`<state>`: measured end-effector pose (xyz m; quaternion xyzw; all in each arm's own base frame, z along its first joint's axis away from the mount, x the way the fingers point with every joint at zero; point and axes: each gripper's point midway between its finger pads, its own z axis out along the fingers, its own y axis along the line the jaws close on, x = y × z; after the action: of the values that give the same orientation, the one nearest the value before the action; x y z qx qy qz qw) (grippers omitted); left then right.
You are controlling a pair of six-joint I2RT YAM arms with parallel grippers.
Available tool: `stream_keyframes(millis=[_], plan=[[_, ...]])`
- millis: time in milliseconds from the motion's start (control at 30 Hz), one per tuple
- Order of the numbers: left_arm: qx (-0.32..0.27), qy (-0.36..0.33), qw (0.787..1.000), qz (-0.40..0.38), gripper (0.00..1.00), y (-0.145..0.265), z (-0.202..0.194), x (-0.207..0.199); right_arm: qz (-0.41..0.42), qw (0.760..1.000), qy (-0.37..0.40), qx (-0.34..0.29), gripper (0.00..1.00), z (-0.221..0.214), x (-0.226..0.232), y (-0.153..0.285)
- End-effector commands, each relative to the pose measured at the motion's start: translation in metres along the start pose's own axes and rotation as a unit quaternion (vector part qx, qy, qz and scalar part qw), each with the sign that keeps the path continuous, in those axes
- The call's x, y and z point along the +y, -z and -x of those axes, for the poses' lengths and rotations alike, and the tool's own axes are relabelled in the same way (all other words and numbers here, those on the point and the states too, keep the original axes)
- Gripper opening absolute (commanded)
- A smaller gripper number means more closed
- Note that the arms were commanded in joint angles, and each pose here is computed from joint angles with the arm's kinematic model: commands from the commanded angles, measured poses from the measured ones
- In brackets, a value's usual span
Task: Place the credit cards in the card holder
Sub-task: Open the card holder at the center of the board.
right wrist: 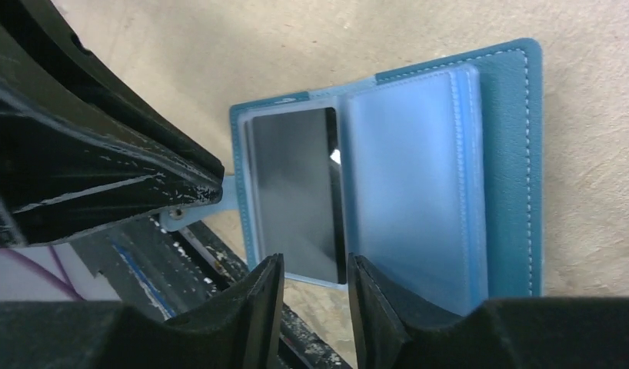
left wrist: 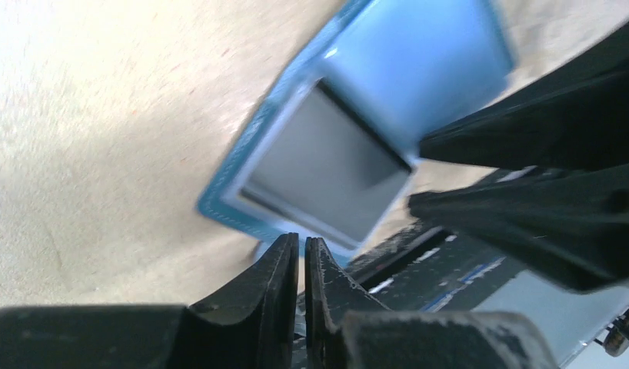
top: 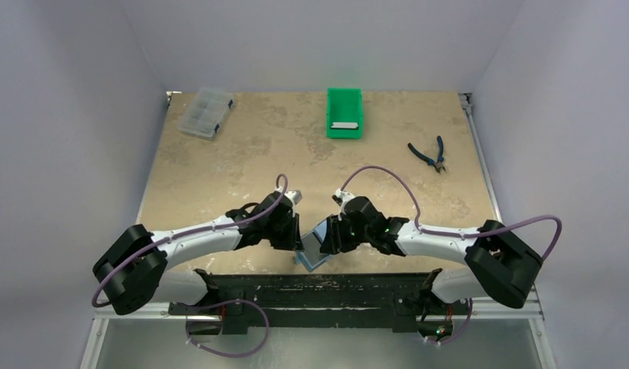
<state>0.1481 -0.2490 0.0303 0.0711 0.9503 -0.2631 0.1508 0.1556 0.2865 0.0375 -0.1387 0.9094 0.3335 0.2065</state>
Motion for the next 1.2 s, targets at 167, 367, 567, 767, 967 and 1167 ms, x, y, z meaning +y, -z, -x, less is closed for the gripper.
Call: stream_keyframes(millis=[167,367,567,767,967,1167], plan=[[-0.067,-0.045,0.987,-0.14,0.16,0.029,0.061,-0.093,0.033,0.998,-0.022,-0.041,0.44,0.031,0.019,0.028],[-0.043,-0.031,0.99,-0.128,0.09,-0.01,0.05,-0.085,0.006,0.998,-0.042,-0.043,0.16,0.032,-0.004,0.025],[-0.023,-0.015,0.995,-0.1,0.05,-0.04,0.029,-0.059,-0.008,0.998,-0.054,-0.033,0.05,0.023,-0.022,0.017],[-0.009,-0.004,0.998,-0.058,0.05,-0.038,0.003,-0.024,-0.013,0.997,-0.071,-0.009,0.03,0.002,-0.035,0.007],[-0.01,-0.009,0.998,-0.057,0.05,-0.032,0.005,-0.027,0.006,0.999,-0.05,-0.012,0.03,0.024,-0.016,0.015],[-0.017,-0.02,0.998,-0.057,0.05,-0.025,0.016,-0.035,0.024,0.998,-0.05,-0.031,0.11,0.037,-0.008,0.021]])
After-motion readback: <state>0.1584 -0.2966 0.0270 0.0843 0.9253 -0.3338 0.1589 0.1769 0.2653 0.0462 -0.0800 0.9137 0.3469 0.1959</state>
